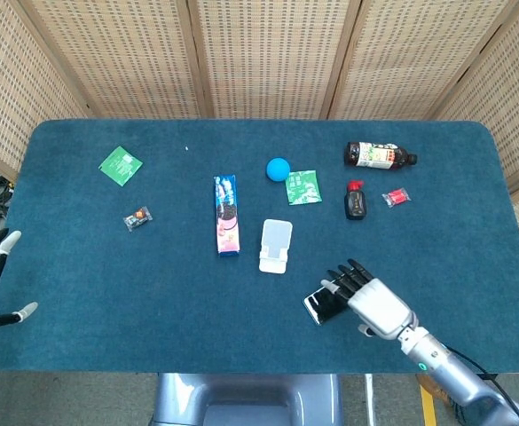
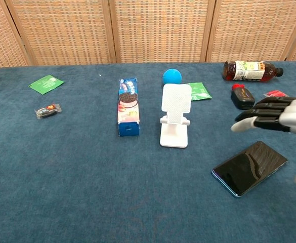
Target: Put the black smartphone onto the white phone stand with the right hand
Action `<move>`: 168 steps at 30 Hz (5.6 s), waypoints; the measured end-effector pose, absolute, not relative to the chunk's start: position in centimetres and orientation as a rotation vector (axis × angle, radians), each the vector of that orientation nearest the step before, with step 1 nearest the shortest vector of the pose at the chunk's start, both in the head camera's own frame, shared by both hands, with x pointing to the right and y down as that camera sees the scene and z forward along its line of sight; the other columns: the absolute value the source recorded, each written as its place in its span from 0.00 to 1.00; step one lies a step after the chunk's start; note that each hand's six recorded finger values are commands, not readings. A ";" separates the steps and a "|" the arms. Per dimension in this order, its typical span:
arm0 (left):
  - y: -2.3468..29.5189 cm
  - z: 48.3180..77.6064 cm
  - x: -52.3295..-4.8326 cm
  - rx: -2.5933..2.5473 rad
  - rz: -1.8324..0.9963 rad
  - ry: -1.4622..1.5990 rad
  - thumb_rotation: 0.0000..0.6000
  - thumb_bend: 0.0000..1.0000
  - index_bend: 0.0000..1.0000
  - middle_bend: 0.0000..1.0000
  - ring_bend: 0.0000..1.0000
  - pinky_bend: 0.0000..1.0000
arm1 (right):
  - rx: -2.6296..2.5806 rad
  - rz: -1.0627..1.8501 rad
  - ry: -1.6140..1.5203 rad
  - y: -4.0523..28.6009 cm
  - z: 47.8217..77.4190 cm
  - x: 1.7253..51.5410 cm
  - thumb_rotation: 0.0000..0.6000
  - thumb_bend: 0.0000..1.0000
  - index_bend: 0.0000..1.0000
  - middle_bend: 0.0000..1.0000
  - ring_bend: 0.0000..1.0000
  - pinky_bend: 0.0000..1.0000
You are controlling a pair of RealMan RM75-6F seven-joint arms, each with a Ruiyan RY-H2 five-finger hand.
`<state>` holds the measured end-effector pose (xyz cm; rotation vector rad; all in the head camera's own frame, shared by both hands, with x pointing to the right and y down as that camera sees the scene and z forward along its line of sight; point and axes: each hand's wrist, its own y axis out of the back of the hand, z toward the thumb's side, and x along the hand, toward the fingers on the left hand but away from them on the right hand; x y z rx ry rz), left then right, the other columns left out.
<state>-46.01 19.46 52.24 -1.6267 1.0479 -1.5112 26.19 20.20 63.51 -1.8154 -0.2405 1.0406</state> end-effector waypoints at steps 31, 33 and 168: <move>18.4 54.4 -46.0 -1.616 -1.593 1.011 1.00 0.00 0.00 0.00 0.00 0.00 | -1.840 1.039 0.008 18.8 70.0 23.2 1.00 0.00 0.21 0.24 0.22 0.22; 18.4 54.4 -46.0 -1.615 -1.594 1.011 1.00 0.00 0.00 0.00 0.00 0.00 | -1.832 1.039 0.019 18.9 70.3 23.3 1.00 0.00 0.22 0.24 0.22 0.22; 17.1 55.8 -46.8 -1.657 -1.634 1.030 1.00 0.00 0.00 0.00 0.00 0.00 | -0.871 0.677 -0.016 8.9 59.0 17.5 1.00 0.18 0.13 0.11 0.19 0.09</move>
